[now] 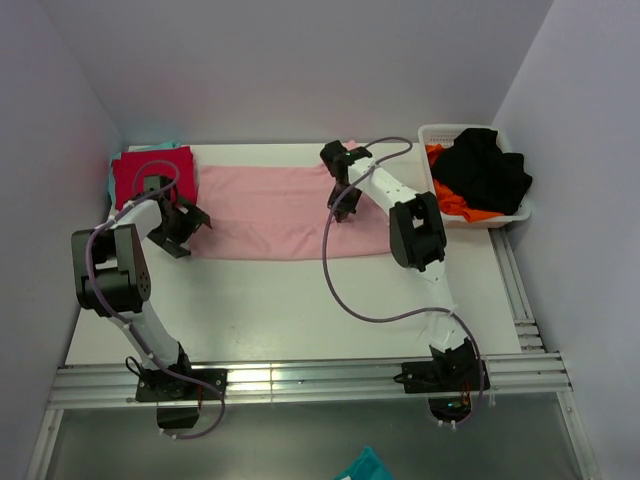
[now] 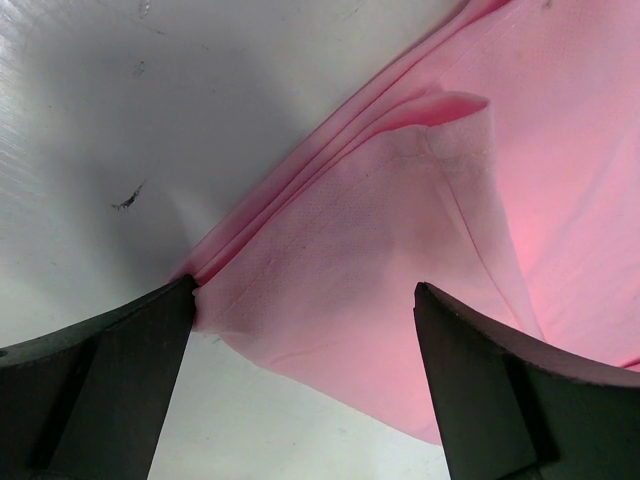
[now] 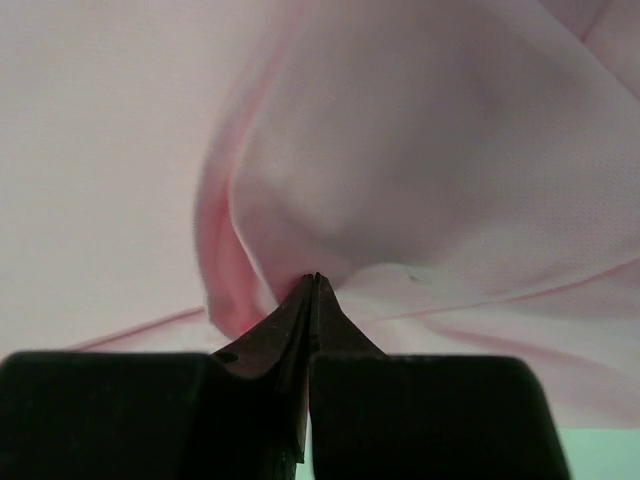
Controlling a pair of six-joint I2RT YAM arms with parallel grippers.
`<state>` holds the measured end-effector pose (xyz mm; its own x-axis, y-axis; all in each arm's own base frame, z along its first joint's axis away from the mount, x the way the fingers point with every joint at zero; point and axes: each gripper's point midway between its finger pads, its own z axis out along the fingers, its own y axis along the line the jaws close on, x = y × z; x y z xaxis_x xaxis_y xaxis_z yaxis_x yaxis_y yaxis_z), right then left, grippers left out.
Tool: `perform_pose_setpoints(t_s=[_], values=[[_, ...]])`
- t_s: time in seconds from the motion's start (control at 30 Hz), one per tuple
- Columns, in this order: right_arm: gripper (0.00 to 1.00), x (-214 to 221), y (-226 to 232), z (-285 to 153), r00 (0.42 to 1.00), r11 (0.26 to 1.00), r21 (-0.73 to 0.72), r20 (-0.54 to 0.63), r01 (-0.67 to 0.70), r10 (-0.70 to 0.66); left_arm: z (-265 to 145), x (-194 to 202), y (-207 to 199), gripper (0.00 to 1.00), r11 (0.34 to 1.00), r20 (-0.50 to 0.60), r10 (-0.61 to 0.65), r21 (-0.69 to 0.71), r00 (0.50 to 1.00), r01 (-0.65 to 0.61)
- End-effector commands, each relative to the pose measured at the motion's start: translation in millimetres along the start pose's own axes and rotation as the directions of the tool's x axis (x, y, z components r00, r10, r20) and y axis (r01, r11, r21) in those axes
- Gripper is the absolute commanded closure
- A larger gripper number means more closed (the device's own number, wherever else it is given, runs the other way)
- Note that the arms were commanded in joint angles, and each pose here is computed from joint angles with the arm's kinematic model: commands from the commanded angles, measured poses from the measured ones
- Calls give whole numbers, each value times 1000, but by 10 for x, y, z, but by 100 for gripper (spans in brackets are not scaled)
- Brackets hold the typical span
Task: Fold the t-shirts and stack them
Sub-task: Fold the flattened tshirt in 1/3 of the way
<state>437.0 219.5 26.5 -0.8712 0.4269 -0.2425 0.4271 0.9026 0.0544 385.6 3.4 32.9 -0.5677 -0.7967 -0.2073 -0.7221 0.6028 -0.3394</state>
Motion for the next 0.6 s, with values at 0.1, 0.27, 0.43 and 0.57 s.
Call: perform_pose_setpoints(t_s=[0.1,0.27,0.43,0.57], values=[[89,-72,253,-49,1000,999,-42,18,-16,17,-52,37,-18,2,999,6,36,28,999,-36],[9,-177,560,-123,998,984,-171,28,-47,52,-14,42,-18,3,999,1,35,29,999,-35],[0,-295,835,-286,996,954,-295,53,-49,67,-2,7,-74,2,998,1,43,42,999,-43],[0,-517,805,-593,987,945,-327,149,-5,57,-61,-108,-189,2,996,29,59,63,998,-61]])
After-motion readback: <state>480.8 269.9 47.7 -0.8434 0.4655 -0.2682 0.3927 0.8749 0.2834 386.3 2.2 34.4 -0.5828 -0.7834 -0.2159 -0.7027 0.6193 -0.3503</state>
